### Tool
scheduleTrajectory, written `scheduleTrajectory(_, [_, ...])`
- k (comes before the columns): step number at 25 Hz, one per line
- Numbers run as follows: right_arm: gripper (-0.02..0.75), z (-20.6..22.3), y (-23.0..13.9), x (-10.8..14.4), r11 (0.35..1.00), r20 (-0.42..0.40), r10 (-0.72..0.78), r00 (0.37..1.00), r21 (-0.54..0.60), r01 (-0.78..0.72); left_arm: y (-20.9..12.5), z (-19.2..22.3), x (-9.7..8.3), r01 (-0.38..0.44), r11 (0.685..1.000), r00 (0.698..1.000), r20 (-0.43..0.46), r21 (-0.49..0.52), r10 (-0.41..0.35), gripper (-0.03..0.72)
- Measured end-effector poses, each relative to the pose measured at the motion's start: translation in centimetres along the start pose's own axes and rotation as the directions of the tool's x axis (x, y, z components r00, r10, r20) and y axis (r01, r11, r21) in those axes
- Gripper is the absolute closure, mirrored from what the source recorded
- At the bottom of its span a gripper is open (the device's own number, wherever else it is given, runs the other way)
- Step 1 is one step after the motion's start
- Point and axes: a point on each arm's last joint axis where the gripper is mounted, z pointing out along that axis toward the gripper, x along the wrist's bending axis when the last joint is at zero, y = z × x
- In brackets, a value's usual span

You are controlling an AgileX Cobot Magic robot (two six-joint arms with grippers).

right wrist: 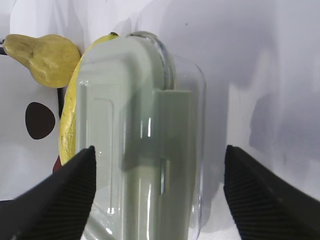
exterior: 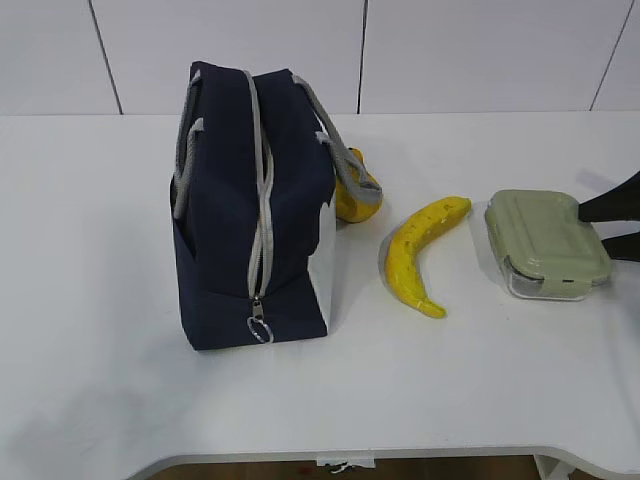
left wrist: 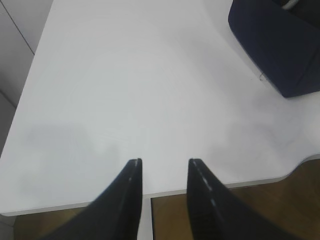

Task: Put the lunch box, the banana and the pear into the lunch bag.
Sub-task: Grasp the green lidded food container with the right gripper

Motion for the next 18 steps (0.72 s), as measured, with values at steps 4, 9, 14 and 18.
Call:
scheduleTrajectory(4, [0.141, 0.0, 0.1, 0.0, 1.000, -0.004, -0.004, 1.000, -0.006, 0.004, 0.0, 0.0, 0.0, 0.000, 1.000, 1.000, 0.000, 0.000, 0.000, 0.449])
scheduleTrajectory(9, [0.141, 0.1, 0.2, 0.2, 1.000, -0.012, -0.013, 1.000, -0.016, 0.013, 0.0, 0.0, 0.0, 0.000, 1.000, 1.000, 0.000, 0.000, 0.000, 0.449])
scheduleTrajectory(14, [0.141, 1.3, 0.1, 1.0, 0.999, -0.024, -0.043, 0.999, 0.011, 0.043, 0.0, 0.0, 0.0, 0.000, 1.000, 1.000, 0.000, 0.000, 0.000, 0.449])
scheduleTrajectory(18, [0.141, 2.3, 0.1, 1.8, 0.997, -0.033, -0.067, 0.997, 0.035, 0.068, 0.0, 0.0, 0.0, 0.000, 1.000, 1.000, 0.000, 0.000, 0.000, 0.449])
